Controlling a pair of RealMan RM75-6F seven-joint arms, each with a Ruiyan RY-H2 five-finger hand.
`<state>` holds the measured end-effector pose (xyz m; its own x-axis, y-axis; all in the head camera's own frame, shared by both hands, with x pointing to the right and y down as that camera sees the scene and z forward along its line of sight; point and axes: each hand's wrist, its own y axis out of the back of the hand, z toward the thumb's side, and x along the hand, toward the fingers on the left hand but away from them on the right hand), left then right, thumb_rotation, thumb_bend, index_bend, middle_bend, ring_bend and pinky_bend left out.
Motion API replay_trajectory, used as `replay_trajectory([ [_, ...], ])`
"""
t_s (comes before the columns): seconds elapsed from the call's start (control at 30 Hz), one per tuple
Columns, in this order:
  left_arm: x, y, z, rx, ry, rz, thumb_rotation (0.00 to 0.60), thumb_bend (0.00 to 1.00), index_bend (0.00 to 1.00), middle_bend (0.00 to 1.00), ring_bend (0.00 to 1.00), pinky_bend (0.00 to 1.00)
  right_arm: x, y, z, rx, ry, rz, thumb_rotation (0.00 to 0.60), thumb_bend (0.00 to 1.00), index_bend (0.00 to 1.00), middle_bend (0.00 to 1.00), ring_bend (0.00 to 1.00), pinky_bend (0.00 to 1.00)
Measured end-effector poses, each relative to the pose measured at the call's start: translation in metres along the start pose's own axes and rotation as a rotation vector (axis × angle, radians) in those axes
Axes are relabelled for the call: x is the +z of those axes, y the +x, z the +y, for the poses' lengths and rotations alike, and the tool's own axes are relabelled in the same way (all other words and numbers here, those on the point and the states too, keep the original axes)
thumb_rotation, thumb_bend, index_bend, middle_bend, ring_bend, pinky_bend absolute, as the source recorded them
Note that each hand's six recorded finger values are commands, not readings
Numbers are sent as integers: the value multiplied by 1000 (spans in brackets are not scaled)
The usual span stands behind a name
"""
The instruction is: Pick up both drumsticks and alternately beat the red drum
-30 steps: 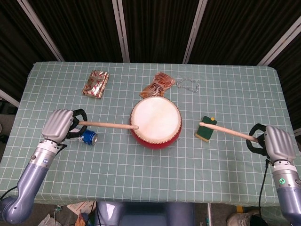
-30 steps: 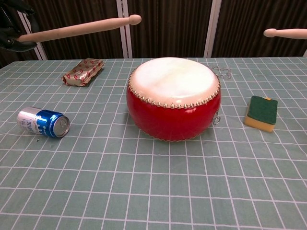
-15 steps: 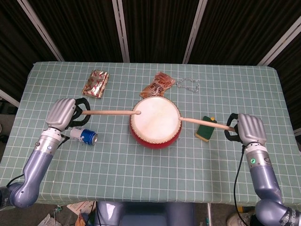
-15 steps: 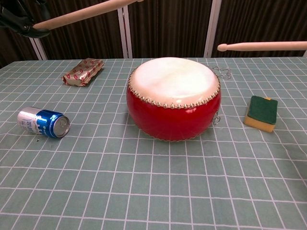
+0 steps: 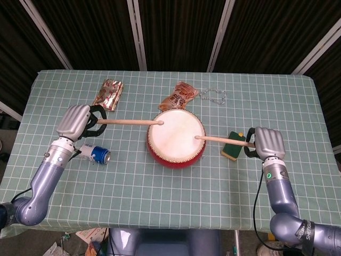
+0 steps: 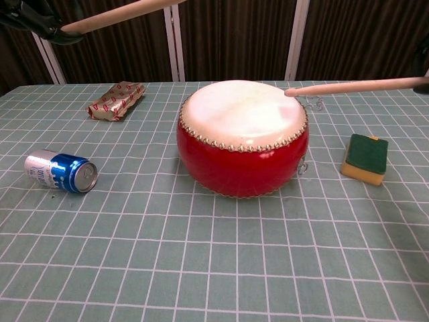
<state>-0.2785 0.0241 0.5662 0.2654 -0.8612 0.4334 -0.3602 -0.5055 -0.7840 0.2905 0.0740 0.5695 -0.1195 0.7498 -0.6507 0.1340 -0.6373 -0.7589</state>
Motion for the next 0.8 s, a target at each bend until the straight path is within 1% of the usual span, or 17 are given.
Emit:
replay_trajectory([
  [0.13,4,4,3,8,-15,-9,600,534,788,1000,1000,1000,9,1,8,-15,-31,21,600,602,987,1000,1000,1000],
  [0.23,8,8,9,21,-24,-19,600,534,788,1000,1000,1000,17,2,18,-29,-91,46,600,603,987,1000,1000,1000],
  [0.37,13,13,19,42,-31,-33,600,534,788,1000,1000,1000,32,6,32,-45,-217,96,600,605,986,1000,1000,1000],
  [0.4,14,14,21,46,-31,-36,600,534,788,1000,1000,1000,37,7,36,-46,-262,114,600,605,987,1000,1000,1000],
  [0.5,14,15,25,50,-33,-41,600,534,788,1000,1000,1000,51,8,44,-35,-363,165,600,605,987,1000,1000,1000],
  [0.53,14,15,26,51,-34,-43,600,534,788,1000,1000,1000,55,8,44,-28,-381,177,600,605,987,1000,1000,1000],
  [0.57,14,15,27,52,-34,-44,600,534,788,1000,1000,1000,58,6,44,-21,-389,184,600,605,987,1000,1000,1000],
  [0.67,11,14,30,54,-35,-46,600,534,788,1000,1000,1000,63,-2,31,9,-373,178,600,605,987,1000,1000,1000],
  [0.8,1,11,30,46,-30,-34,600,534,788,1000,1000,1000,67,-18,0,48,-286,147,600,606,987,1000,1000,1000],
])
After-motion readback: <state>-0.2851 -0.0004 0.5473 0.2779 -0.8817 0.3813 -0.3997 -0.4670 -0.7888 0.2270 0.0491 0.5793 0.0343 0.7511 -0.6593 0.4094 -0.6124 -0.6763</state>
